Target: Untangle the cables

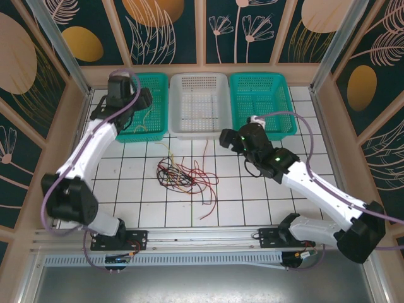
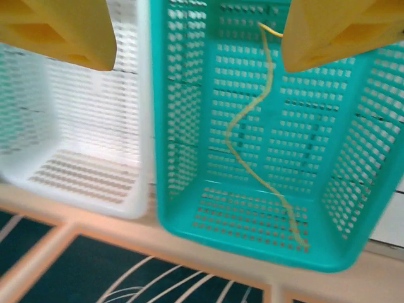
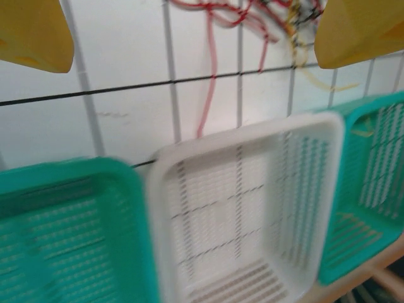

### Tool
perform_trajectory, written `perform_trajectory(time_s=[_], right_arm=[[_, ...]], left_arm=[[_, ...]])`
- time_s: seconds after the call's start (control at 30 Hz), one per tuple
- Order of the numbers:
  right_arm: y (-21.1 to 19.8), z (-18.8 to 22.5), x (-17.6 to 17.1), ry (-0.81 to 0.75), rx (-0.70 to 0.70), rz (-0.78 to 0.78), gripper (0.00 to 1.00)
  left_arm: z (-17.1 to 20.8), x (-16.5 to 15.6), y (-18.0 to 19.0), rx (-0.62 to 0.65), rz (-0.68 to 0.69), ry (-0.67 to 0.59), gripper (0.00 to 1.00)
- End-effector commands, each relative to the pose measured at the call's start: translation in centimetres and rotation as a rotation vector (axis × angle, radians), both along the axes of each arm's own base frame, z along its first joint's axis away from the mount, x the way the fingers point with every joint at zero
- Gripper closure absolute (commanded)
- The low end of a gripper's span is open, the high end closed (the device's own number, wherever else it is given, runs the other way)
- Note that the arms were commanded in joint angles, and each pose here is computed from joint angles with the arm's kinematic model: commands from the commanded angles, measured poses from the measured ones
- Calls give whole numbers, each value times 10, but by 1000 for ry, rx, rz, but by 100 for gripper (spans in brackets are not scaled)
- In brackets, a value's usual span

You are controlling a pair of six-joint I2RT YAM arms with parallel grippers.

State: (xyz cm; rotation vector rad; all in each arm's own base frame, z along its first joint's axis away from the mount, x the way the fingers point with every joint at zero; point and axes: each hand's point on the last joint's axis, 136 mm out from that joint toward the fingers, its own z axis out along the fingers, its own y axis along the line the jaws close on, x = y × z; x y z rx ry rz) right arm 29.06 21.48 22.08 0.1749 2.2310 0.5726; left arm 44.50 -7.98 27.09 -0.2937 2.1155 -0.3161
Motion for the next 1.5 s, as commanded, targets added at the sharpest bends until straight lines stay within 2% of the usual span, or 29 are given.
perform_trajectory(time_s=[0.0,0.07,0.1,0.2,0.23,0.37,0.4,0.43,0.5,0.53,0.7,0.9,1.0,1.07,1.17,1.3,1.47], right_arm=[[74,-26,-30,57,49,272,6],[103,-43,-45,85,13,360,10],[116,-54,-50,113,-5,396,17],[133,-82,-50,184,-113,403,49],[135,-90,-48,203,-147,396,54],[134,-111,-37,242,-261,354,57],[134,-112,-35,241,-284,352,60],[133,-112,-32,239,-304,345,69],[130,-103,-29,219,-335,326,93],[128,-93,-28,197,-349,314,100],[125,-25,-40,39,-377,333,100],[103,49,-35,-111,-396,265,100],[91,95,-33,-202,-363,234,100],[83,126,-36,-264,-306,224,100],[73,167,-41,-355,-203,218,100],[45,212,-43,-437,-128,141,100],[25,242,-40,-486,-93,106,100]], left_arm=[[-8,-36,-31,-194,-98,0,35],[-24,-59,-44,-233,-147,39,38],[-35,-72,-51,-239,-170,69,38],[-65,-104,-75,-237,-227,138,38],[-76,-113,-81,-250,-233,164,38],[-106,-132,-93,-346,-231,252,41],[-110,-135,-98,-375,-238,260,40],[-114,-138,-102,-399,-239,269,40],[-122,-141,-109,-413,-242,293,40],[-127,-142,-114,-409,-242,307,40],[-166,-144,-130,-403,-226,389,44],[-213,-150,-130,-354,-185,465,58],[-229,-152,-124,-343,-157,475,61],[-238,-153,-125,-341,-154,491,69],[-245,-155,-123,-347,-144,505,76],[-249,-160,-114,-329,-112,497,77],[-237,-157,-112,-323,-112,467,80]])
